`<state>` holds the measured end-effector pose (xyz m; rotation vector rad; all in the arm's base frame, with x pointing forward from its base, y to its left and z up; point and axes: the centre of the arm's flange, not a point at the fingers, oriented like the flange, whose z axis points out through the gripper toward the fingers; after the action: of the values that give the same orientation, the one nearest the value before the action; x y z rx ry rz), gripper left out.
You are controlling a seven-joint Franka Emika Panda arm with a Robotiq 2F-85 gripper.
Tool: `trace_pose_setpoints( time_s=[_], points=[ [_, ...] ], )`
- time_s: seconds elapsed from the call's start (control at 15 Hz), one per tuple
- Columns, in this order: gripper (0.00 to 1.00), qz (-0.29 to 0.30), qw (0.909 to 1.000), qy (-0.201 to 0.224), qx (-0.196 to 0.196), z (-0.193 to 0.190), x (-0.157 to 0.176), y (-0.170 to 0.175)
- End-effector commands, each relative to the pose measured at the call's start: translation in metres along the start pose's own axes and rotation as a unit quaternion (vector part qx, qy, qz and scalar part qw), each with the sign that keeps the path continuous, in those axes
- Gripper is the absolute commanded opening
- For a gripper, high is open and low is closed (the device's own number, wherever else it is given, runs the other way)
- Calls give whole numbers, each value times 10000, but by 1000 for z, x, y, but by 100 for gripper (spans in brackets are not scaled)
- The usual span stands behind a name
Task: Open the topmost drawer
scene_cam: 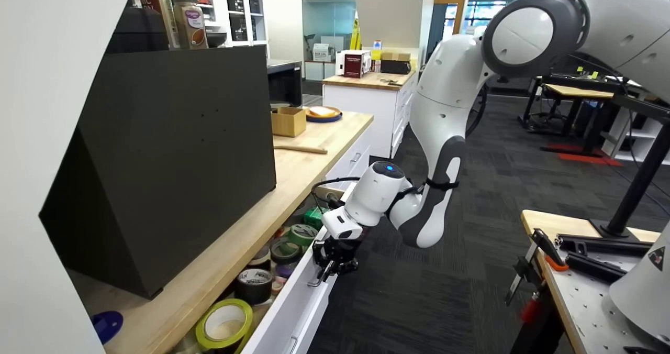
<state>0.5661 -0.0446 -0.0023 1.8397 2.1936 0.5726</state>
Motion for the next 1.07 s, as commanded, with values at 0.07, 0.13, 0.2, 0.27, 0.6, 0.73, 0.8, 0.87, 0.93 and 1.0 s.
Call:
trace_pose_setpoints(
  time_s=[0.07,0.13,0.2,0.27,0.6,0.73,0.8,0.87,0.93,1.0],
  points=[
    [36,-157,9993,13,346,-39,17,-25],
    [37,-196,9993,-6,328,-41,17,-25],
    [42,-210,9993,-50,301,-45,18,-22],
    [47,-230,9992,-83,330,-50,19,-20],
    [80,-611,9973,-278,305,-100,42,12],
    [93,-686,9961,-352,421,-119,52,25],
    [100,-671,9959,-387,470,-128,55,33],
    [100,-644,9955,-372,583,-134,59,41],
    [100,-563,9953,-376,689,-139,63,49],
    [100,-454,9950,-392,793,-142,67,53]
  ],
)
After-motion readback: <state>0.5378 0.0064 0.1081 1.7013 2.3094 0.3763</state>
